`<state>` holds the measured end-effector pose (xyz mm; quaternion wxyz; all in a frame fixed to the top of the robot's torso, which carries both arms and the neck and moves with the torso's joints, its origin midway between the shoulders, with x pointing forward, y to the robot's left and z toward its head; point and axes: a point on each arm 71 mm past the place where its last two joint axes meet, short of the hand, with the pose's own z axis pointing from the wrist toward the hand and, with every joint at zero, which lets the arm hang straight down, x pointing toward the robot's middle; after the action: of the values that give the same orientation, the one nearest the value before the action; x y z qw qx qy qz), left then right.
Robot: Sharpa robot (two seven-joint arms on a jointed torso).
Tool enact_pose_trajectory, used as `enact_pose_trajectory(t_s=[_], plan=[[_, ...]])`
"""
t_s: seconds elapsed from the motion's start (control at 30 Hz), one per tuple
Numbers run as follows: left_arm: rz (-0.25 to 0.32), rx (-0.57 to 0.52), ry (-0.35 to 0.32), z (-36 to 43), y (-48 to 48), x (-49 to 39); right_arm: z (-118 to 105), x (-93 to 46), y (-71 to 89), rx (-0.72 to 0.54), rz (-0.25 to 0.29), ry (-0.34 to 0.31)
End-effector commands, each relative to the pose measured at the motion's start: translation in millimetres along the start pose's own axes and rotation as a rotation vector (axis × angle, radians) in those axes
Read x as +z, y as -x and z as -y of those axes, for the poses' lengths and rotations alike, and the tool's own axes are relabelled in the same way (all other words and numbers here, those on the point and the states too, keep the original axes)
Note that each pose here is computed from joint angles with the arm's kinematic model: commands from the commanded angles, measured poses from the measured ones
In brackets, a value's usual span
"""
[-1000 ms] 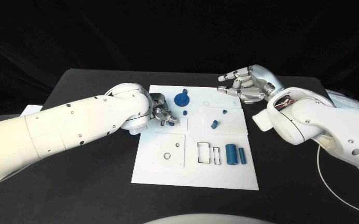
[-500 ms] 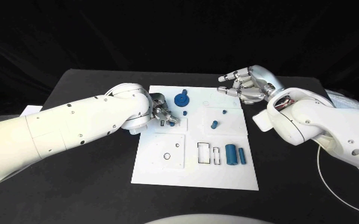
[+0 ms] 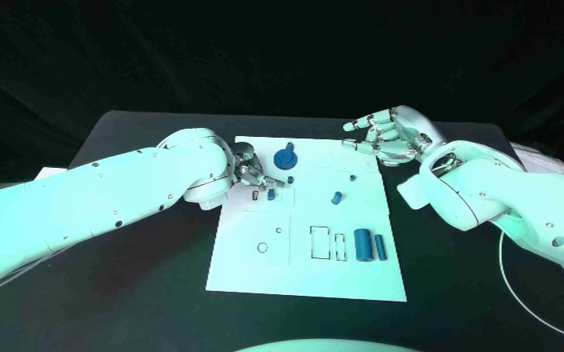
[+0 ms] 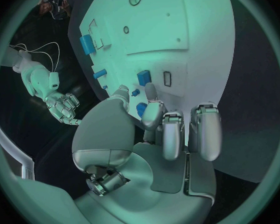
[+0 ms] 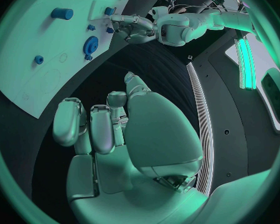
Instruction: Assemble the parts on the task board
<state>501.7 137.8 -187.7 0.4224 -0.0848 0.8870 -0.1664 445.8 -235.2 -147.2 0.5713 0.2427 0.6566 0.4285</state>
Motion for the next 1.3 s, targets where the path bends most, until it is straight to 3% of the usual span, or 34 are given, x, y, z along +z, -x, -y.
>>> enact_pose_trajectory(t_s=[0.03,0.2,0.3,0.47,0.63,0.77,0.93,1.3], plan=[[0.008,-0.096,-0.026,4.8,5.2,-4.1,0,0.1,-1.6,-0.001,-0.01,0.009],[-0.011,-0.109,-0.036,7.1,22.1,-11.3,2,0.2,-3.2,0.001,-0.013,0.004],[-0.028,-0.091,-0.022,5.2,42.1,-10.9,3,0.2,-3.9,0.002,-0.014,0.001],[-0.026,-0.052,0.028,-3.0,67.3,-0.7,5,0.5,-4.1,0.002,-0.014,-0.002],[0.019,-0.032,0.065,-8.3,85.7,13.0,6,1.5,-3.6,0.002,-0.012,-0.006],[0.026,-0.007,0.092,-11.2,90.3,22.7,6,2.2,-4.9,0.004,-0.015,-0.004],[-0.005,0.033,0.137,-14.0,88.4,33.5,6,3.2,-5.2,0.004,-0.013,-0.002],[-0.033,0.082,0.177,-15.4,83.3,40.4,5,3.4,-5.8,0.002,-0.014,0.005]])
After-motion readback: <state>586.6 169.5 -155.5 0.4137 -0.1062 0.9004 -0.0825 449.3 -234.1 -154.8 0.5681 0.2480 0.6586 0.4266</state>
